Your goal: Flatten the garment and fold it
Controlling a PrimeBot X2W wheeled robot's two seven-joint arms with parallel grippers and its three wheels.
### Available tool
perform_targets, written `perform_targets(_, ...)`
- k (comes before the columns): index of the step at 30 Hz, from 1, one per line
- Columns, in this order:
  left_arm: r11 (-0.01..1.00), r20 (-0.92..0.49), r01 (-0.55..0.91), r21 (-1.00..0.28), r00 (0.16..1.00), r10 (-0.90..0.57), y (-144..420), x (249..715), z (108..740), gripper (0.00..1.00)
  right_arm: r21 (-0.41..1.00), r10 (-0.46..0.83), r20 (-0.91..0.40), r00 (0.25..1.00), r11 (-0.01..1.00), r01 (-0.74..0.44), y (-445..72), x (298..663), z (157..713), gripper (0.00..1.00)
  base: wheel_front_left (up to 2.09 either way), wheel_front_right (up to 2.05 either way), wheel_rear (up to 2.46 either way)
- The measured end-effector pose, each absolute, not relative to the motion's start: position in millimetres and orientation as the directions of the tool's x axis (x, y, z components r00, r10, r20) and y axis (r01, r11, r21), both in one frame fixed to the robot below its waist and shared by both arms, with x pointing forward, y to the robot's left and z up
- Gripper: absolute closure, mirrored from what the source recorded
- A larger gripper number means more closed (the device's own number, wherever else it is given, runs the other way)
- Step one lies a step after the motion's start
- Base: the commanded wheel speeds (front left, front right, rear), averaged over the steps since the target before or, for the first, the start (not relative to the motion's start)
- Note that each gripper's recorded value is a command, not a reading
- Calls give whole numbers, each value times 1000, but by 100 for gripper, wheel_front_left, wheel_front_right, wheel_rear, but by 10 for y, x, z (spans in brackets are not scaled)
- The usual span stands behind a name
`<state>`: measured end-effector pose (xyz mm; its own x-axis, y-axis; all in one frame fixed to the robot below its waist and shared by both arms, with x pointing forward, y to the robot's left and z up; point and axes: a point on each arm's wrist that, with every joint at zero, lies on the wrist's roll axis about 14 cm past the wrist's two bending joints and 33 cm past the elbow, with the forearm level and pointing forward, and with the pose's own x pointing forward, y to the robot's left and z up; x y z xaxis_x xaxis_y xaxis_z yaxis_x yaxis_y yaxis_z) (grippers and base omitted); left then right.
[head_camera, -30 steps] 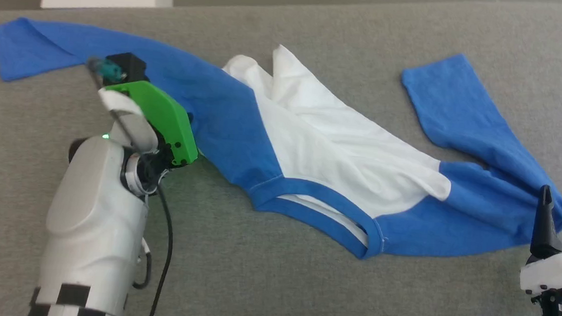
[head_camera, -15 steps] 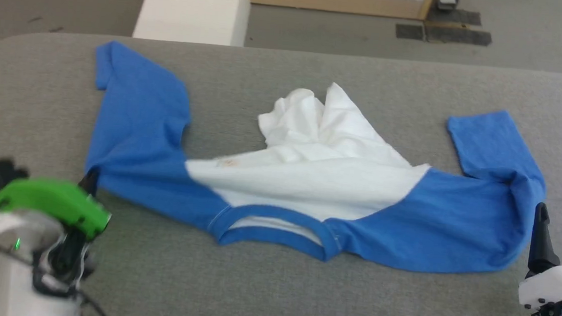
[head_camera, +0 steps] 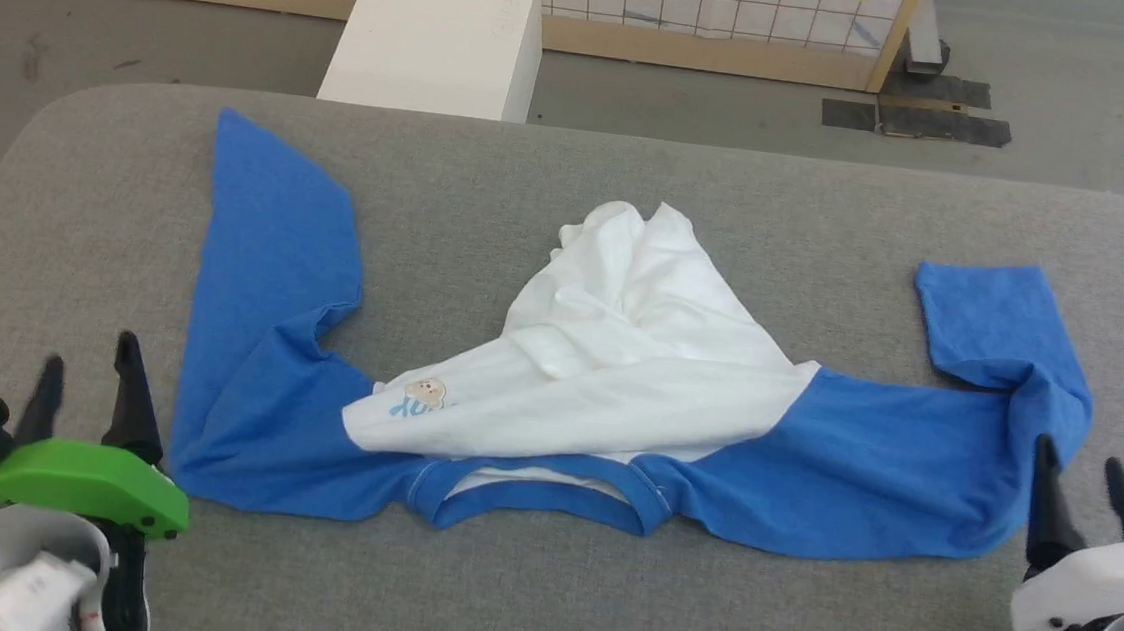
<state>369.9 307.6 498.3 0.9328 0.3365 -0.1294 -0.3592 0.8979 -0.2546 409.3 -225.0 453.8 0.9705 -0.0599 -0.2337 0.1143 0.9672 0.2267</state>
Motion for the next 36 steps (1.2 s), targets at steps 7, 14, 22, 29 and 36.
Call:
perform_targets(7, 970, 42, -233, -63, 971, 236, 2711, 3564, 5018, 0, 152, -1, -432, 902, 986, 74, -2136, 3814, 4248, 0, 0, 0, 0)
perform_targets(14, 969, -24, -236, -77, 972, 235, 2564, 3487, 4776, 0, 145, 134, -617, 776, 988, -56, -1704, 3651, 4071, 0, 0, 0, 0)
perform_targets(22, 969, -44, -232, -84, 972, 229, 2502, 3511, 4713, 0, 42, 157, -773, 614, 979, -198, -1385, 3784, 3871, 0, 0, 0, 0)
perform_targets(29, 966, -74, -244, -82, 968, 238, 2536, 3503, 4621, 0, 5, 150, -852, 502, 960, -278, -1236, 3771, 3672, 5, 0, 0, 0)
perform_targets(36, 965, -87, -250, -82, 966, 243, 2562, 3480, 4587, 0, 67, 201, -824, 530, 963, -261, -1157, 3841, 3738, 100, 0, 0, 0)
